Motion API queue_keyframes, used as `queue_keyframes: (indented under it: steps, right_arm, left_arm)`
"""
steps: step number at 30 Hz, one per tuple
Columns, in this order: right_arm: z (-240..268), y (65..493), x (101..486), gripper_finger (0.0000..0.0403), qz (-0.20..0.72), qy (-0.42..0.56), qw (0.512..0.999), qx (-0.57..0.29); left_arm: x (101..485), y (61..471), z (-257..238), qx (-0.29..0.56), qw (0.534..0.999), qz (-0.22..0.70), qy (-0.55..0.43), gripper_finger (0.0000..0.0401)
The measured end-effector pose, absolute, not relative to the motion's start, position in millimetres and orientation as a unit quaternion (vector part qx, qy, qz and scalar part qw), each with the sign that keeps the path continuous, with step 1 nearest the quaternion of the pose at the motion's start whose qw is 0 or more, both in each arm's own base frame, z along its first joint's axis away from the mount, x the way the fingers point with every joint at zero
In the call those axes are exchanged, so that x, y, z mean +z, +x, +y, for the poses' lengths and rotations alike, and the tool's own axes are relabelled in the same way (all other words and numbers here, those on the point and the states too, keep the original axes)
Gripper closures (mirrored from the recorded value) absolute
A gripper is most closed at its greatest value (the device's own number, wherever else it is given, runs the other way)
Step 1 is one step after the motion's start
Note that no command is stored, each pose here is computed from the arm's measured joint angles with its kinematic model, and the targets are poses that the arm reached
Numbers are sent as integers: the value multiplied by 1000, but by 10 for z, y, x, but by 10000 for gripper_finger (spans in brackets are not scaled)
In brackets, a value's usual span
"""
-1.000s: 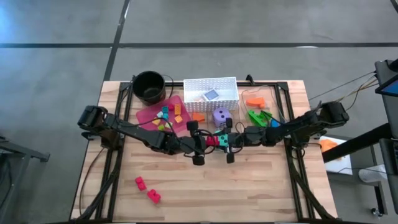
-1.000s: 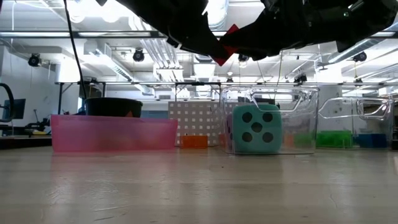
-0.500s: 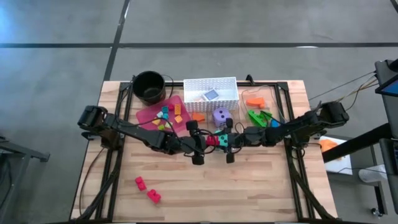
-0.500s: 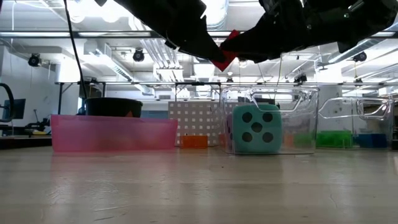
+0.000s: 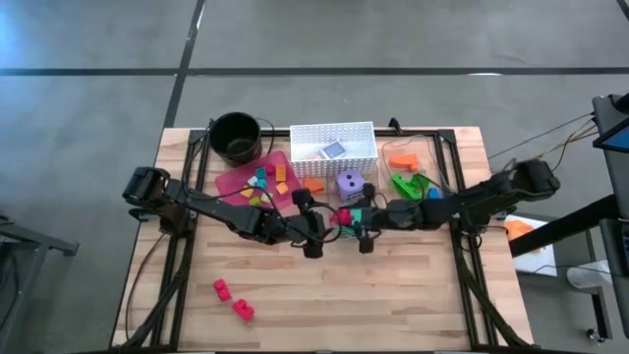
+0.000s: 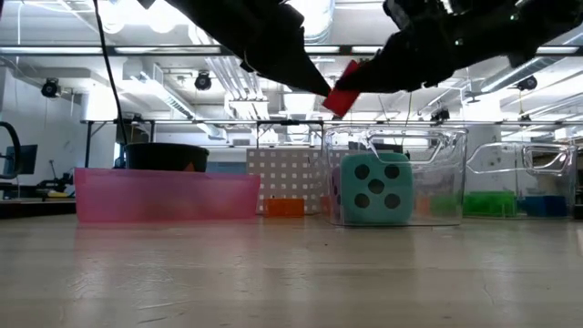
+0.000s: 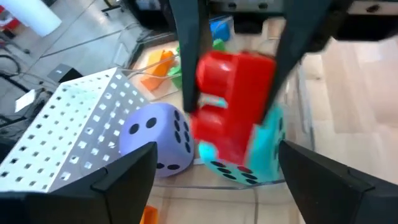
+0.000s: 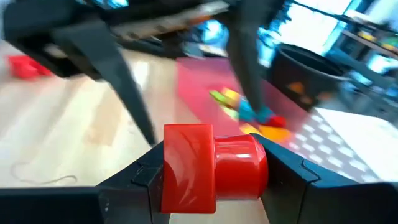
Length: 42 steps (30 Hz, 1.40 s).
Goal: Pick & Place Toys
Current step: Put the top large red game piece into the top transparent bin
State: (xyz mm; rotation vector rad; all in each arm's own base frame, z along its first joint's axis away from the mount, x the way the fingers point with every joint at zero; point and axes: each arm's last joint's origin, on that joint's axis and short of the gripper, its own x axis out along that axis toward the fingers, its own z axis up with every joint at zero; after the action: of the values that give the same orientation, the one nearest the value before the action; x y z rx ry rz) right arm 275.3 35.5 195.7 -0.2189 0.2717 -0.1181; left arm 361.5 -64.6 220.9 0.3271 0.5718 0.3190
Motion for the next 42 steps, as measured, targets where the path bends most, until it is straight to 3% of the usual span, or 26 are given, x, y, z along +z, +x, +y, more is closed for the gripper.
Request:
queue_keyframes:
  steps: [11,17,22,42]
  right_arm:
    - [152,2042,2345,217,229,-109,940,-228]
    - [18,1522,2395,217,260,-67,892,-363]
    - [-36,1224,2290,217,288,-20,867,-406]
    - [-293,1151,2005,209,314,63,807,-497]
  left_arm:
    - [2202,3610,-643,159,932,282,162,63]
    - [2198,3608,-643,159,931,284,162,63]
    - [2198,3608,-643,159,932,284,162,63]
    - [2200,3609,-646,164,936,278,137,63]
